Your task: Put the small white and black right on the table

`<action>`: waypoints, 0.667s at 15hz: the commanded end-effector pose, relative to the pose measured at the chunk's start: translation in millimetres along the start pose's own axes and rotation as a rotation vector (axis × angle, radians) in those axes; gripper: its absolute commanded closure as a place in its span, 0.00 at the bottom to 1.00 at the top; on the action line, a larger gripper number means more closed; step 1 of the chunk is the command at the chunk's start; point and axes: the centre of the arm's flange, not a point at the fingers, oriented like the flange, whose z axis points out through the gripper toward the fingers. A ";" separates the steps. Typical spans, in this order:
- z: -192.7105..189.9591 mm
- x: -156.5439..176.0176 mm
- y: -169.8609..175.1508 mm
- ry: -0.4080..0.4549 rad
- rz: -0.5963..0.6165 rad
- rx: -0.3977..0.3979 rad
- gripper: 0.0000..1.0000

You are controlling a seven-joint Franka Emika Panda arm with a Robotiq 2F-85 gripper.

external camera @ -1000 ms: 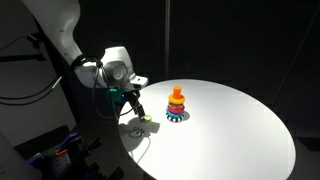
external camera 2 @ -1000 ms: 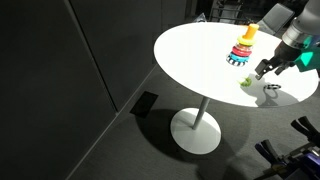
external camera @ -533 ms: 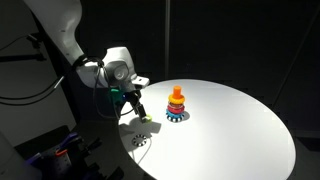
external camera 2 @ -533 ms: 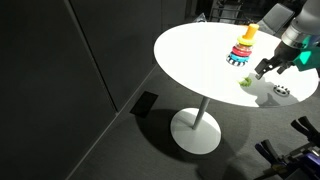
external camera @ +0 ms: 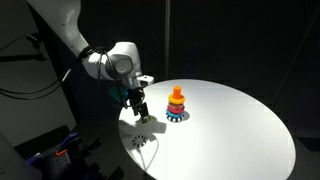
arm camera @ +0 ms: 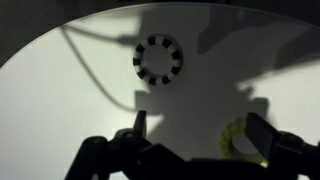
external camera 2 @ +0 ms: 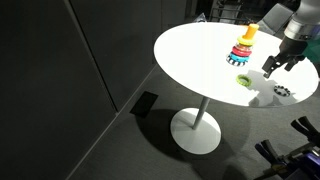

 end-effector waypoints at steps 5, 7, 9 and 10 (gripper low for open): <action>-57.7 6.9 33.5 -0.082 -0.133 0.050 0.00; -72.4 6.7 41.2 -0.102 -0.147 0.061 0.00; -87.6 6.5 49.0 -0.122 -0.142 0.061 0.00; -94.8 6.3 52.8 -0.126 -0.135 0.057 0.00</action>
